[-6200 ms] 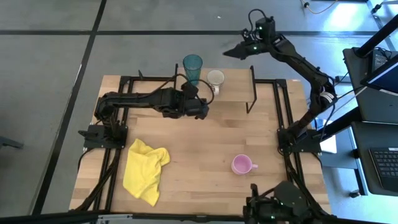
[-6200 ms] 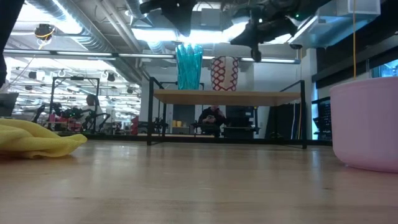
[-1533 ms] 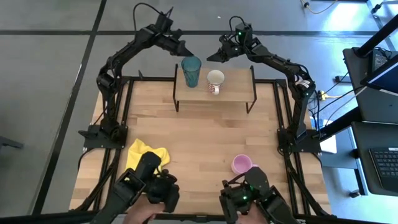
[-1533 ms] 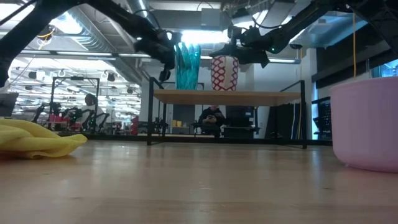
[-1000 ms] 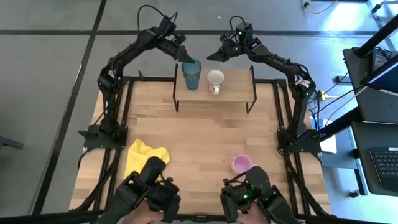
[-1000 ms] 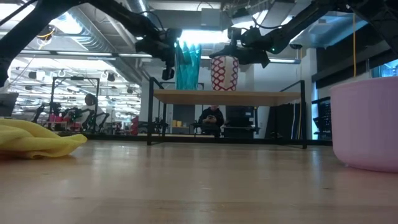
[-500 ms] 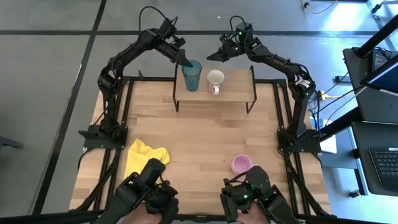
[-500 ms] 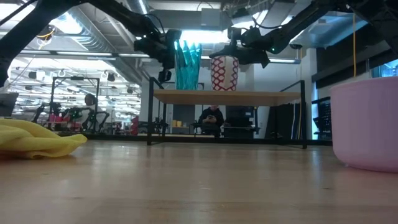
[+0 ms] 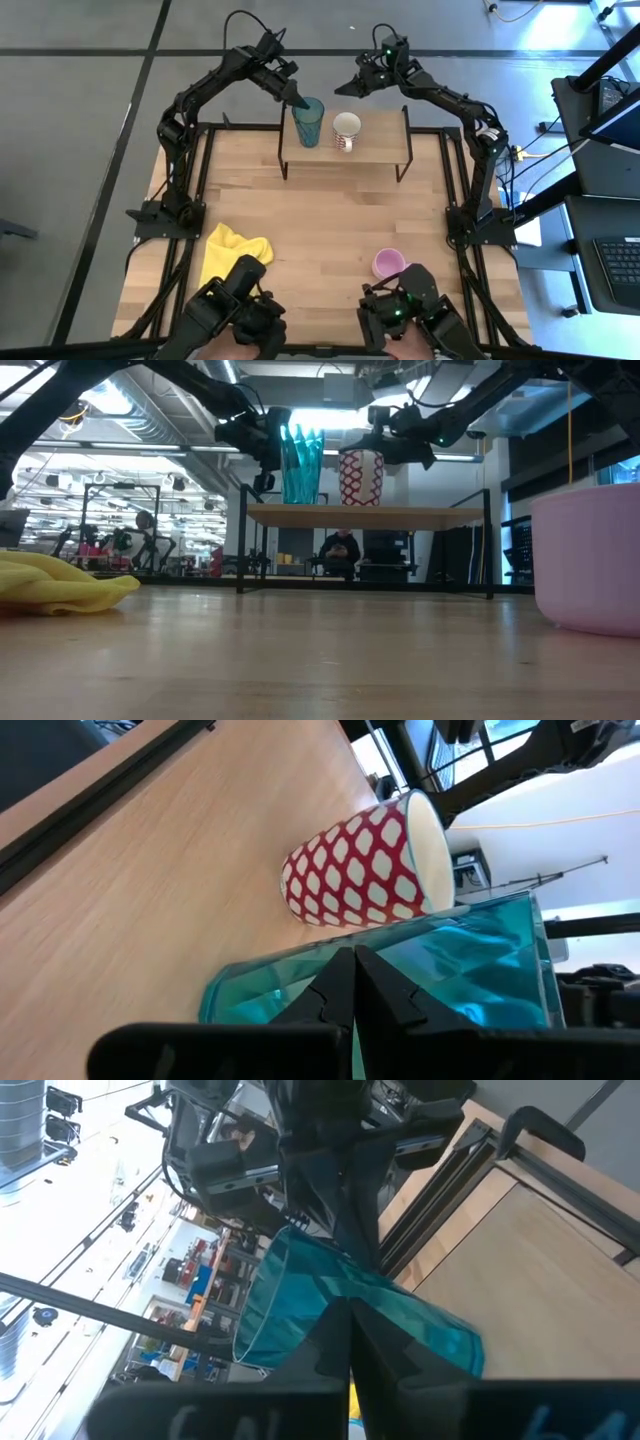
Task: Stack small to large cups/mugs on shelf
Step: Adjust the blue cup on the shelf, then put the pink cup on the shelf
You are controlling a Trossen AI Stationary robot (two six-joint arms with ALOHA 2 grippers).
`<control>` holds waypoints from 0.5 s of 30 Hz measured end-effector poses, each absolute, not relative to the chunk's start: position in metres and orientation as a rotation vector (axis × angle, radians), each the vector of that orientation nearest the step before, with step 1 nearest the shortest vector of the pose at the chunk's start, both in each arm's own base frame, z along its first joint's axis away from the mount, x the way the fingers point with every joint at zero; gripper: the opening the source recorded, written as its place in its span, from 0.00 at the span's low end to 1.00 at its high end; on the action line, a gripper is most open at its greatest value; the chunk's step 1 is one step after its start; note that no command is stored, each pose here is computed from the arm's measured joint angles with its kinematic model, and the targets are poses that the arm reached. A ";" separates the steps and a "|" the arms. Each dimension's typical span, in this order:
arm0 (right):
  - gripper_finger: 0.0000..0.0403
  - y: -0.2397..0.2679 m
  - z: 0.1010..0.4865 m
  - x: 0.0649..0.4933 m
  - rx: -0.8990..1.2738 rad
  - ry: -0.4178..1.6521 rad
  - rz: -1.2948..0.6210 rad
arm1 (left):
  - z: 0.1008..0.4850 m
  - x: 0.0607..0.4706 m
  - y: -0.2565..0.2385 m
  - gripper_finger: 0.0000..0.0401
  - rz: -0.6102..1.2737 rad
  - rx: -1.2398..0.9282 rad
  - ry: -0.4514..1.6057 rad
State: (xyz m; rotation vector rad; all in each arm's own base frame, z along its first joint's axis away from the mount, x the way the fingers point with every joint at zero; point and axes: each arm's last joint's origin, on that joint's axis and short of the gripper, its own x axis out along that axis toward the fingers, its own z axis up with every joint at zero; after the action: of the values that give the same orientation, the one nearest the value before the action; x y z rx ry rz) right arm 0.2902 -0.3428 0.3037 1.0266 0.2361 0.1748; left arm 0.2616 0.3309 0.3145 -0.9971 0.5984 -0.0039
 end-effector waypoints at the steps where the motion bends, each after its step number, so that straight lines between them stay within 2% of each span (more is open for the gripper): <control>1: 0.01 -0.343 0.304 0.290 1.027 0.235 0.173 | 0.314 0.262 0.331 0.00 -0.004 -0.997 0.599; 7: 0.01 -0.344 0.304 0.289 1.025 0.233 0.171 | 0.314 0.262 0.331 0.00 0.002 -0.987 0.602; 15: 0.01 -0.361 0.304 0.267 1.012 0.203 0.125 | 0.309 0.250 0.343 0.00 0.346 -0.900 0.717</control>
State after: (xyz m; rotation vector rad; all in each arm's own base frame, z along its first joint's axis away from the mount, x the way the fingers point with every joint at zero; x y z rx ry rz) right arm 0.2675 -0.3606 0.3038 1.0115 0.2026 0.1255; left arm 0.2502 0.3428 0.3087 -0.9001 0.7174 0.3463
